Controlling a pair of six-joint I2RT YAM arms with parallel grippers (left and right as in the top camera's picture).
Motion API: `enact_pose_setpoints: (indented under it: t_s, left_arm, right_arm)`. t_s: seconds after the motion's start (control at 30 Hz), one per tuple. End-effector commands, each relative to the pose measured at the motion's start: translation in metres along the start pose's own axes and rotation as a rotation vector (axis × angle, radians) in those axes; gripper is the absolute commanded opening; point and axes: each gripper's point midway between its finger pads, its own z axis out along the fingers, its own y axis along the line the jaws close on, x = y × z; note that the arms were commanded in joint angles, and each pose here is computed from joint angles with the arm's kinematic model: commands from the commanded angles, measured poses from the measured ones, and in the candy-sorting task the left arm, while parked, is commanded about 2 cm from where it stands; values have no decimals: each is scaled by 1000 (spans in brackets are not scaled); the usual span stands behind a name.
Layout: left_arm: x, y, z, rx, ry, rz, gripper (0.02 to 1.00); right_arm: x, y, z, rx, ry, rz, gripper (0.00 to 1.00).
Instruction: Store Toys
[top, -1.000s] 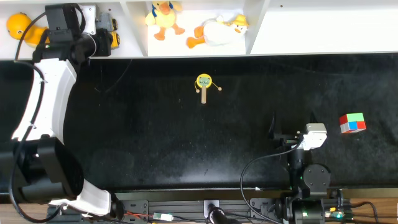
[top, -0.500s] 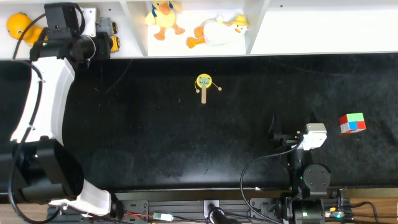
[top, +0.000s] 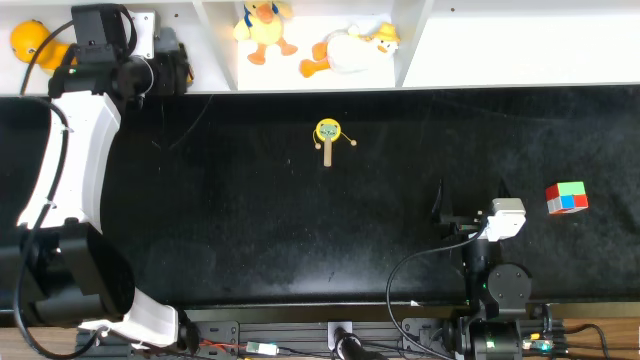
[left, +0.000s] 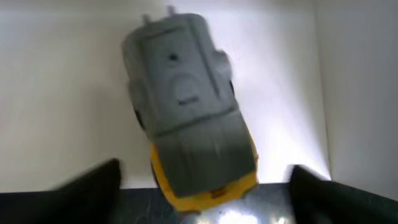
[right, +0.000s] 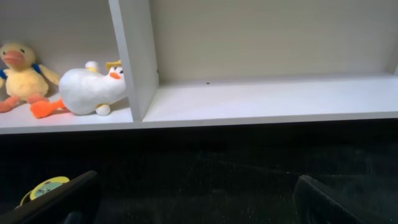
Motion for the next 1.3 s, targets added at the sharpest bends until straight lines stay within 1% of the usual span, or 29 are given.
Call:
enact_pose_setpoints:
  t_s: [0.03, 0.33, 0.4, 0.5, 0.6, 0.77, 0.8, 1.03, 1.3]
  left_arm:
    - [-44, 2, -12, -20, -134, 28, 998]
    - [-41, 0, -17, -15, -123, 26, 998]
    - [-40, -1, -26, -16, -121, 30, 998]
    - [-40, -7, -50, -14, -134, 68, 998]
    - [-31, -13, -62, -9, -108, 83, 998]
    - [-3, -15, -69, -6, -63, 77, 998]
    - [12, -15, -69, -5, -50, 75, 998]
    - [75, -18, -75, -1, -6, 61, 998]
    - [131, -25, -98, 8, -19, -2, 998]
  right_arm:
    - [3, 1, 0, -6, 0, 1, 996]
    - [3, 1, 0, -6, 0, 1, 996]
    - [3, 1, 0, -6, 0, 1, 993]
    - [3, 1, 0, -6, 0, 1, 993]
    - [3, 1, 0, -6, 0, 1, 993]
    - [3, 1, 0, -6, 0, 1, 993]
    - [3, 1, 0, -6, 0, 1, 996]
    - [3, 1, 0, -6, 0, 1, 996]
    - [3, 1, 0, -6, 0, 1, 996]
